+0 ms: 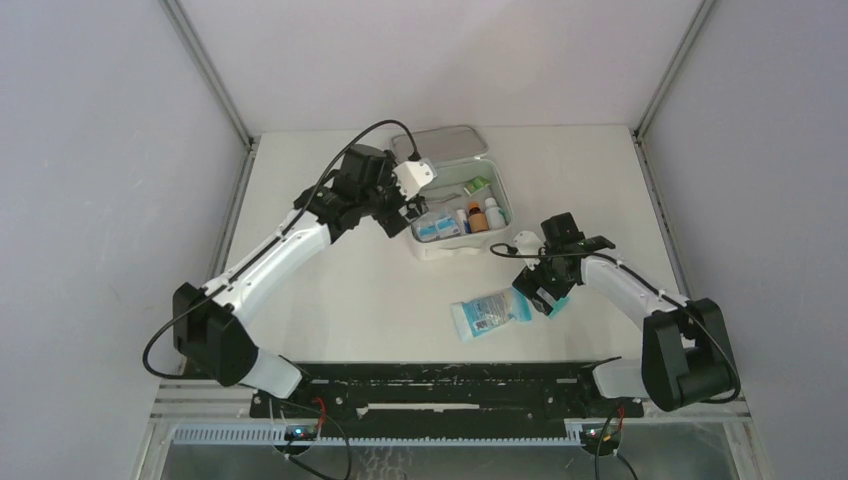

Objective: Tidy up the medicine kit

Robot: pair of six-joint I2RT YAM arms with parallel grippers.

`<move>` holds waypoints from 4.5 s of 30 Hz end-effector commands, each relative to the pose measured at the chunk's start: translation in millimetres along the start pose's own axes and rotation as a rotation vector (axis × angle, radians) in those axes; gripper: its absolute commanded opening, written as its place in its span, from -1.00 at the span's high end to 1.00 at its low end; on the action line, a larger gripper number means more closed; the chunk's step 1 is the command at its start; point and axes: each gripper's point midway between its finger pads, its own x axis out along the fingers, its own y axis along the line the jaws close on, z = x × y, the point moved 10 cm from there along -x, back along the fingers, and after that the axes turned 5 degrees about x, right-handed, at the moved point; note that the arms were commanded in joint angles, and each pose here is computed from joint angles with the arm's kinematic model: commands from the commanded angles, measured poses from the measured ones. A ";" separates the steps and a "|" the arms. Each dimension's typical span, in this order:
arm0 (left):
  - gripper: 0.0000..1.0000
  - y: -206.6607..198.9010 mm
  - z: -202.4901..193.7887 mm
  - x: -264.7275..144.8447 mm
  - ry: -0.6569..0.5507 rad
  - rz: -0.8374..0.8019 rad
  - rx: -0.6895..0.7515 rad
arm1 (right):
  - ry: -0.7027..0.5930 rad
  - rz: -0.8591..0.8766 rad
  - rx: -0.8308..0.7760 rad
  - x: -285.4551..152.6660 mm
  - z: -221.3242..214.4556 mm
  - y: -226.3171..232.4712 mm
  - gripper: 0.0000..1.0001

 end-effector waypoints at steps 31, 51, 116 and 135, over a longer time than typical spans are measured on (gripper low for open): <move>-0.99 2.4 -31.8 -54.5 -0.078 0.274 -0.075 | -0.011 0.010 -0.109 17.3 27.8 -7.7 0.10; -0.99 37.2 -50.2 -85.0 -0.135 0.488 -0.280 | -0.284 -0.114 -0.129 -56.0 131.4 -34.7 0.17; -0.99 46.1 -67.9 -96.9 -0.139 0.581 -0.359 | -0.310 -0.187 0.107 75.5 328.2 -32.4 -0.30; -0.99 46.1 -67.5 -62.0 -0.120 0.418 -0.385 | -0.504 -0.190 0.130 -41.1 300.6 -42.3 -0.58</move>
